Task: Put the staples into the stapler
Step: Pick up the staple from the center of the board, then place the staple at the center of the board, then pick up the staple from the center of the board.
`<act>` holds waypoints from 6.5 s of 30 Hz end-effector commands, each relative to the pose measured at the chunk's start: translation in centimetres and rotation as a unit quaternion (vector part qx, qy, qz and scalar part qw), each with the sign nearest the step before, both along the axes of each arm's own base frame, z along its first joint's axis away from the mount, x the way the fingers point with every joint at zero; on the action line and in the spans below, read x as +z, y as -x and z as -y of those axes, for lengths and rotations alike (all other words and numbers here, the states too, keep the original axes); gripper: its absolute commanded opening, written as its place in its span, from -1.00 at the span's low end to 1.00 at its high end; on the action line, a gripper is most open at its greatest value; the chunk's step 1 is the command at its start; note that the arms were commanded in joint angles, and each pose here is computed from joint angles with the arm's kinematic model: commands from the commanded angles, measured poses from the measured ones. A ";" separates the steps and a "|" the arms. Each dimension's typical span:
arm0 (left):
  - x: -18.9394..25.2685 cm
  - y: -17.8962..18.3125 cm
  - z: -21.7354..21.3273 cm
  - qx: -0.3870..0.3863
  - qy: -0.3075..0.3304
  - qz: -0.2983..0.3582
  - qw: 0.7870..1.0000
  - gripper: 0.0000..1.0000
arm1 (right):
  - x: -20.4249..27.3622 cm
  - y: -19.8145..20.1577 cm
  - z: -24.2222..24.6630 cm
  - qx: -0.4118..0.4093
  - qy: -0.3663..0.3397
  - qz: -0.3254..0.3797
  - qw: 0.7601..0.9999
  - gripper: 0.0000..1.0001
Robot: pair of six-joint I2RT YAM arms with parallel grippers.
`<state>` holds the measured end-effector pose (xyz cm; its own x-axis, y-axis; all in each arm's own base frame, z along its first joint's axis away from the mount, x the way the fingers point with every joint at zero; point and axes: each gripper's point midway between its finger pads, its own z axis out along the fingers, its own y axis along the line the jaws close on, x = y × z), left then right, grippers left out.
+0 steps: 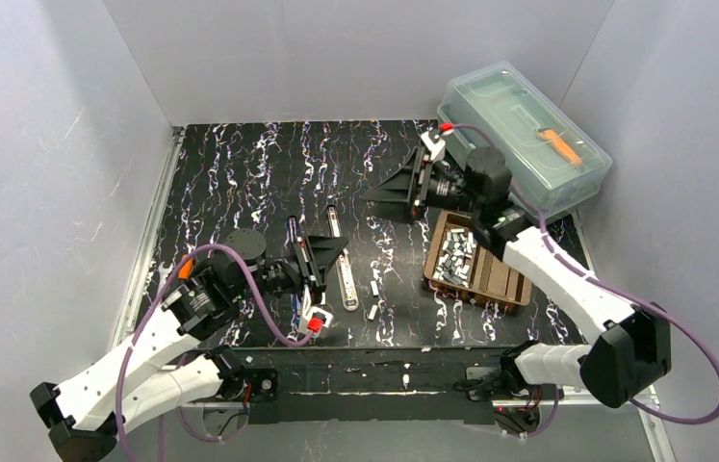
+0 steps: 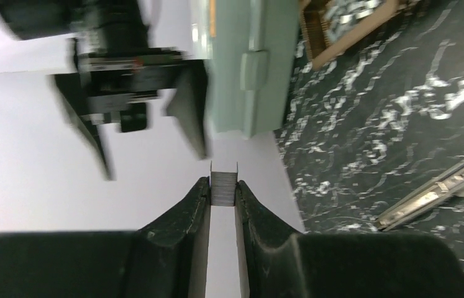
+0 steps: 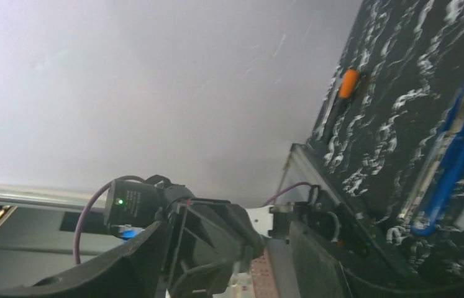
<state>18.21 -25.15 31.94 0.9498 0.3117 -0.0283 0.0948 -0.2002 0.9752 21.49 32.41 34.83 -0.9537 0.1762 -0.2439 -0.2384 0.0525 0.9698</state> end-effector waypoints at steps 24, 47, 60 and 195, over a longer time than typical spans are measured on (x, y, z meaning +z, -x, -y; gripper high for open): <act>-23.7 -3.6 8.9 -0.127 -0.361 -0.180 0.906 -1.00 | -2.8 -2.2 11.2 -0.230 0.298 0.100 0.921 0.60; -30.6 -2.0 9.7 -0.144 -0.498 -0.157 0.840 -0.90 | -3.1 -2.2 12.6 -0.254 0.324 0.097 0.906 0.63; -29.1 -1.7 9.6 -0.115 -0.482 -0.175 0.850 -0.13 | -2.1 -2.4 13.3 -0.268 0.333 0.102 0.898 0.65; -26.4 -3.1 -17.0 0.449 -0.090 -0.612 0.645 0.78 | -14.2 0.8 -2.6 -0.280 0.481 0.127 0.821 -0.84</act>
